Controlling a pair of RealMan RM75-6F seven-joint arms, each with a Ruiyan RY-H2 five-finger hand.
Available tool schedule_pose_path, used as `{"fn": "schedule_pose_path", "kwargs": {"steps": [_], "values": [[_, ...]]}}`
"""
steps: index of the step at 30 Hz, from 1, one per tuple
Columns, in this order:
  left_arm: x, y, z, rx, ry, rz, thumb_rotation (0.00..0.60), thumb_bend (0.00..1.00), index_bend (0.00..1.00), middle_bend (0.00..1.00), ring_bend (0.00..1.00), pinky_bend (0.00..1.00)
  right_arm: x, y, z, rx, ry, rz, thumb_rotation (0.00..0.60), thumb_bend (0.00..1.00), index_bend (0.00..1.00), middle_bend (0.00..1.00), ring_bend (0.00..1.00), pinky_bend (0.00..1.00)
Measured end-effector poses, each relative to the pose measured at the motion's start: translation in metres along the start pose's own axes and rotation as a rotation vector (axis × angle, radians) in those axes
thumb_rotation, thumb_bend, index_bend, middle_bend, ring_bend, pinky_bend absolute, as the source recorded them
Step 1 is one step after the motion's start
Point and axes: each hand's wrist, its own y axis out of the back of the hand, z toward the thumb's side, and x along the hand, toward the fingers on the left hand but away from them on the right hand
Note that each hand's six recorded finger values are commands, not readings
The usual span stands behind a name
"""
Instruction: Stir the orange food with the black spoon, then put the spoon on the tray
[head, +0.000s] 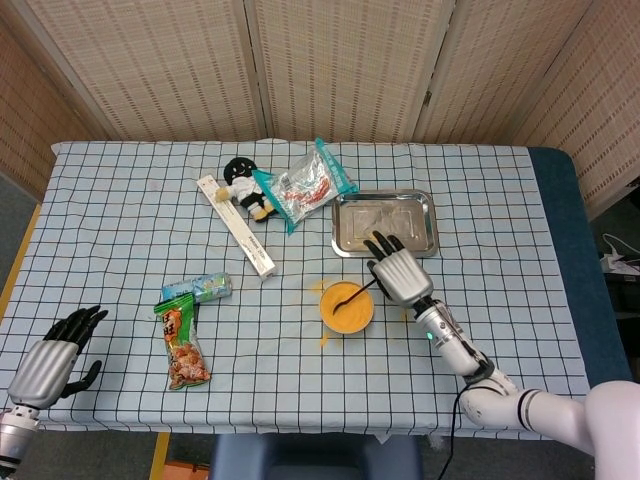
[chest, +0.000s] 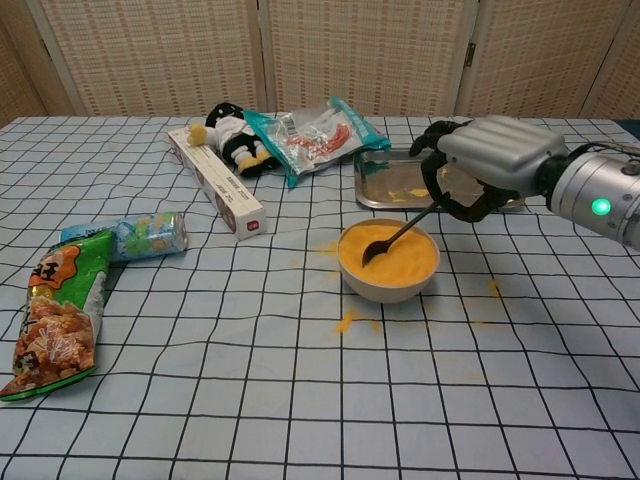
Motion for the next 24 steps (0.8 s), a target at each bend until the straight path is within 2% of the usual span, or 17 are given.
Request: {"fn": "schedule_pose_path", "kwargs": {"steps": [5, 13, 24], "values": [[-0.001, 0.0, 0.003, 0.002, -0.009, 0.001, 0.6, 0.45, 0.0, 0.0, 0.0, 0.14, 0.008, 0.008, -0.002, -0.032, -0.004, -0.006, 0.6, 0.45, 0.88, 0.14, 0.0, 0.16], [-0.002, 0.001, 0.002, 0.002, -0.008, 0.004, 0.6, 0.45, 0.0, 0.0, 0.0, 0.14, 0.014, 0.019, -0.007, -0.047, -0.026, -0.076, 0.6, 0.45, 0.88, 0.14, 0.0, 0.17], [-0.001, -0.001, 0.003, 0.006, -0.013, -0.001, 0.6, 0.45, 0.0, 0.0, 0.0, 0.14, 0.029, 0.008, -0.005, -0.022, -0.003, -0.034, 0.6, 0.45, 0.89, 0.14, 0.0, 0.17]]}}
